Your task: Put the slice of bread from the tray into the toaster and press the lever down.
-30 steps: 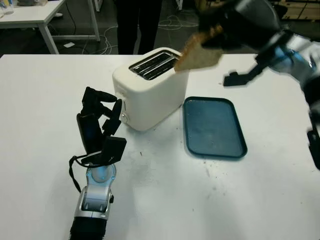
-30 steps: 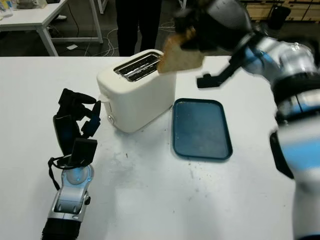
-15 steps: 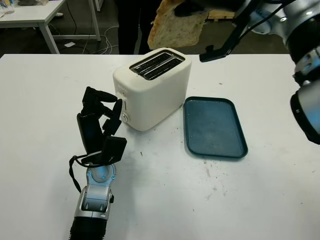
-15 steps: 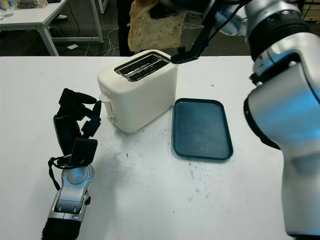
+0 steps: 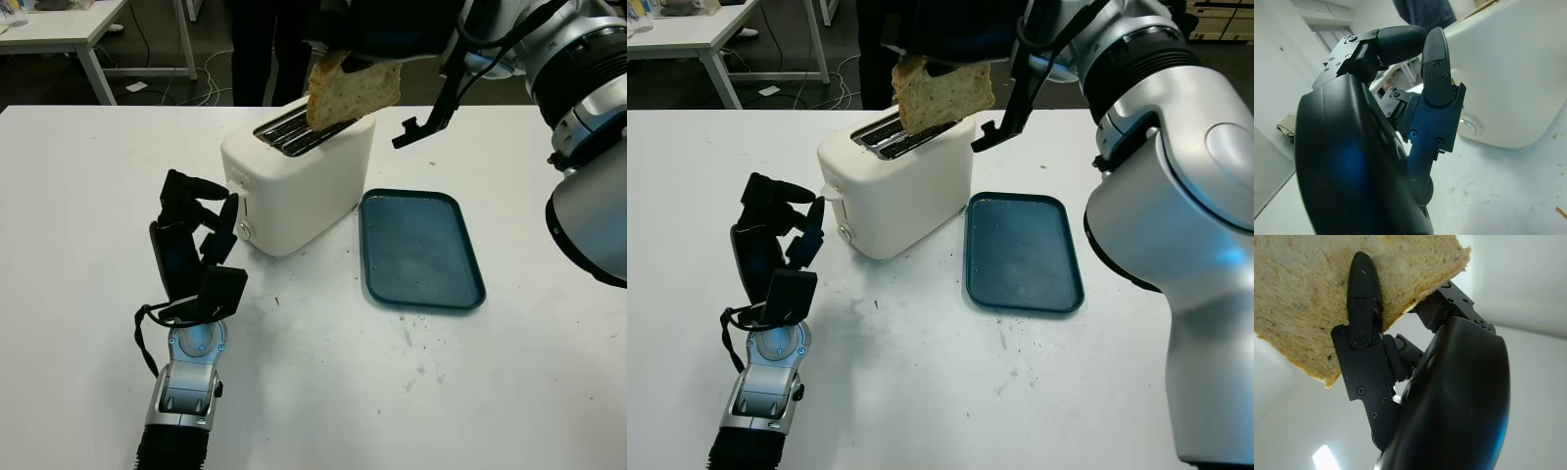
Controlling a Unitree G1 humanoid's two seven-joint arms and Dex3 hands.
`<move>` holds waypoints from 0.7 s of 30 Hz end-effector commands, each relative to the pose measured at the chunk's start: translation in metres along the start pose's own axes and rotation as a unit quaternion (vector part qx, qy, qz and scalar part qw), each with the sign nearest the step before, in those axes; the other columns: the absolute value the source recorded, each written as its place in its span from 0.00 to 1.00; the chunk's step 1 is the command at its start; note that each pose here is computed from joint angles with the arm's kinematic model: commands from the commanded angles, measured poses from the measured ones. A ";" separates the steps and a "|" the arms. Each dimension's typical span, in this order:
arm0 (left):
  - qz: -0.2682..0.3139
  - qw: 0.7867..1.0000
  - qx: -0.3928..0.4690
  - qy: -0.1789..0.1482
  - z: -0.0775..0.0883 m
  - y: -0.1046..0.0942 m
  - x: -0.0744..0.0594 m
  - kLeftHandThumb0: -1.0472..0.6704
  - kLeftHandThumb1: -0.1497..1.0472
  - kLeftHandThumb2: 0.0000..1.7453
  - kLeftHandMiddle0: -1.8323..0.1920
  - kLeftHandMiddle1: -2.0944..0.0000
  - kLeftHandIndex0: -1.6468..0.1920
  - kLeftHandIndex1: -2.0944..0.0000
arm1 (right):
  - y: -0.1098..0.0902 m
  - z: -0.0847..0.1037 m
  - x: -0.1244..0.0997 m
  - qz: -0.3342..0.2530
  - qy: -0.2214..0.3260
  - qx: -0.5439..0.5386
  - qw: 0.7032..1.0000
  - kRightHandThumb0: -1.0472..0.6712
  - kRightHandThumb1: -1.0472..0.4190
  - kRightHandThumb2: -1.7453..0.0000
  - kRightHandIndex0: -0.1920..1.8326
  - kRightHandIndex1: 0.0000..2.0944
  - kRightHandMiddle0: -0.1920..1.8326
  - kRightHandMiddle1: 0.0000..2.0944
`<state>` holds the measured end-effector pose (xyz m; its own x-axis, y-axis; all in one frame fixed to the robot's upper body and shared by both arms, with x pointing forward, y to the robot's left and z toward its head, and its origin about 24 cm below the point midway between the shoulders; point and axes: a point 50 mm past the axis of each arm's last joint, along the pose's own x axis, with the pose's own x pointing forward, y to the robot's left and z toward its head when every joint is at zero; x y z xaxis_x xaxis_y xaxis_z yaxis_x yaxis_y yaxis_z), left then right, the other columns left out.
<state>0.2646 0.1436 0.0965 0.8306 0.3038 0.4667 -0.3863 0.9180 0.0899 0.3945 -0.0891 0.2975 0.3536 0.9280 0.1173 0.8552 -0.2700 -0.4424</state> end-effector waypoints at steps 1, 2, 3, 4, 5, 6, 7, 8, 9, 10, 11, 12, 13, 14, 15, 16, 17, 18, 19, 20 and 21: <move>0.000 1.000 0.003 -0.005 0.002 0.000 0.001 0.38 0.89 0.23 0.53 0.17 0.69 0.18 | 0.000 0.001 0.001 -0.006 -0.009 -0.018 1.000 0.26 0.09 0.66 0.69 0.83 0.54 0.83; 0.000 1.000 0.003 -0.005 0.002 0.000 0.001 0.38 0.89 0.23 0.53 0.17 0.69 0.18 | 0.000 0.003 0.001 -0.007 -0.011 -0.012 1.000 0.26 0.09 0.66 0.69 0.83 0.54 0.83; 0.000 1.000 0.003 -0.005 0.002 -0.001 0.001 0.38 0.89 0.23 0.53 0.17 0.69 0.18 | 0.001 0.005 0.001 -0.010 -0.013 -0.008 1.000 0.26 0.09 0.67 0.69 0.83 0.54 0.83; 0.000 1.000 0.002 -0.004 0.002 -0.001 0.001 0.38 0.89 0.23 0.53 0.17 0.69 0.18 | 0.002 0.007 0.002 -0.012 -0.018 -0.003 1.000 0.26 0.09 0.66 0.69 0.83 0.54 0.83; 0.000 1.000 0.000 -0.003 0.002 -0.001 0.001 0.38 0.89 0.23 0.53 0.17 0.69 0.18 | 0.002 0.009 0.002 -0.013 -0.023 0.000 1.000 0.26 0.09 0.65 0.69 0.83 0.53 0.83; 0.000 1.000 0.000 -0.003 0.002 -0.002 0.001 0.38 0.89 0.23 0.53 0.17 0.69 0.18 | 0.002 0.011 0.003 -0.013 -0.029 -0.003 0.999 0.27 0.09 0.65 0.69 0.83 0.53 0.83; 0.000 1.000 0.001 -0.003 0.002 -0.002 0.000 0.38 0.89 0.23 0.54 0.17 0.69 0.18 | 0.003 0.012 0.003 -0.011 -0.037 -0.012 0.999 0.27 0.09 0.64 0.70 0.83 0.53 0.83; 0.001 1.000 0.000 -0.003 0.002 -0.002 0.000 0.38 0.89 0.23 0.54 0.17 0.69 0.18 | 0.004 0.014 0.004 -0.010 -0.043 -0.017 0.999 0.26 0.09 0.63 0.70 0.83 0.53 0.83; 0.001 1.000 0.001 -0.003 0.002 -0.002 0.000 0.38 0.89 0.23 0.54 0.17 0.69 0.18 | 0.004 0.016 0.005 -0.011 -0.047 -0.018 0.999 0.26 0.09 0.64 0.70 0.83 0.53 0.83; 0.002 1.000 0.002 -0.003 0.002 -0.002 0.000 0.38 0.89 0.22 0.54 0.17 0.69 0.18 | 0.004 0.017 0.006 -0.012 -0.050 -0.018 0.999 0.26 0.09 0.66 0.69 0.83 0.53 0.83; 0.002 1.000 0.001 -0.002 0.002 -0.002 0.000 0.38 0.89 0.22 0.54 0.17 0.69 0.18 | 0.005 0.019 0.006 -0.014 -0.052 -0.017 0.998 0.26 0.09 0.66 0.69 0.83 0.53 0.83; 0.003 1.000 0.000 -0.001 0.002 -0.002 -0.001 0.38 0.89 0.22 0.54 0.17 0.69 0.18 | 0.005 0.021 0.007 -0.015 -0.053 -0.012 0.998 0.26 0.09 0.67 0.69 0.83 0.53 0.83; 0.004 1.000 -0.001 0.000 0.002 -0.003 -0.001 0.38 0.89 0.22 0.54 0.17 0.69 0.18 | 0.005 0.022 0.008 -0.016 -0.051 -0.005 0.999 0.26 0.09 0.67 0.69 0.83 0.53 0.83; 0.004 1.000 -0.001 0.001 0.002 -0.003 -0.001 0.38 0.89 0.22 0.54 0.17 0.69 0.18 | 0.005 0.024 0.009 -0.016 -0.051 0.001 0.999 0.26 0.09 0.67 0.69 0.83 0.53 0.83; 0.004 1.000 -0.001 0.001 0.002 -0.003 -0.001 0.38 0.89 0.22 0.54 0.17 0.69 0.18 | 0.005 0.025 0.010 -0.016 -0.053 0.005 0.998 0.26 0.09 0.68 0.69 0.83 0.53 0.83; 0.004 1.000 -0.001 0.002 0.002 -0.003 -0.002 0.38 0.89 0.22 0.54 0.17 0.69 0.18 | 0.005 0.027 0.011 -0.017 -0.054 0.008 0.998 0.26 0.09 0.68 0.69 0.83 0.53 0.83; 0.004 1.000 -0.001 0.003 0.002 -0.003 -0.002 0.38 0.89 0.22 0.54 0.17 0.69 0.18 | 0.005 0.029 0.013 -0.023 -0.058 0.003 0.998 0.25 0.09 0.66 0.70 0.83 0.53 0.83; 0.004 1.000 -0.001 0.003 0.002 -0.003 -0.003 0.38 0.89 0.22 0.54 0.17 0.69 0.18 | 0.005 0.031 0.014 -0.027 -0.061 0.000 0.998 0.25 0.09 0.65 0.70 0.83 0.53 0.83; 0.004 1.000 0.000 0.003 0.002 -0.003 -0.003 0.38 0.89 0.22 0.54 0.17 0.69 0.18 | 0.005 0.033 0.015 -0.029 -0.062 0.003 0.998 0.25 0.09 0.65 0.70 0.83 0.53 0.83; 0.004 1.000 0.000 0.003 0.002 -0.003 -0.003 0.38 0.89 0.22 0.55 0.17 0.69 0.18 | 0.005 0.035 0.016 -0.031 -0.063 0.008 0.997 0.26 0.09 0.65 0.70 0.83 0.53 0.83; 0.005 1.000 0.002 0.003 0.002 -0.003 -0.003 0.38 0.89 0.22 0.55 0.17 0.69 0.18 | 0.005 0.036 0.017 -0.030 -0.066 0.008 0.997 0.26 0.09 0.64 0.70 0.83 0.53 0.83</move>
<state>0.2641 0.1419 0.0962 0.8294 0.3118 0.4635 -0.3908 0.9167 0.0826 0.3916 -0.0678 0.2679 0.2601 0.9654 0.0187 0.8626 -0.2236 -0.4538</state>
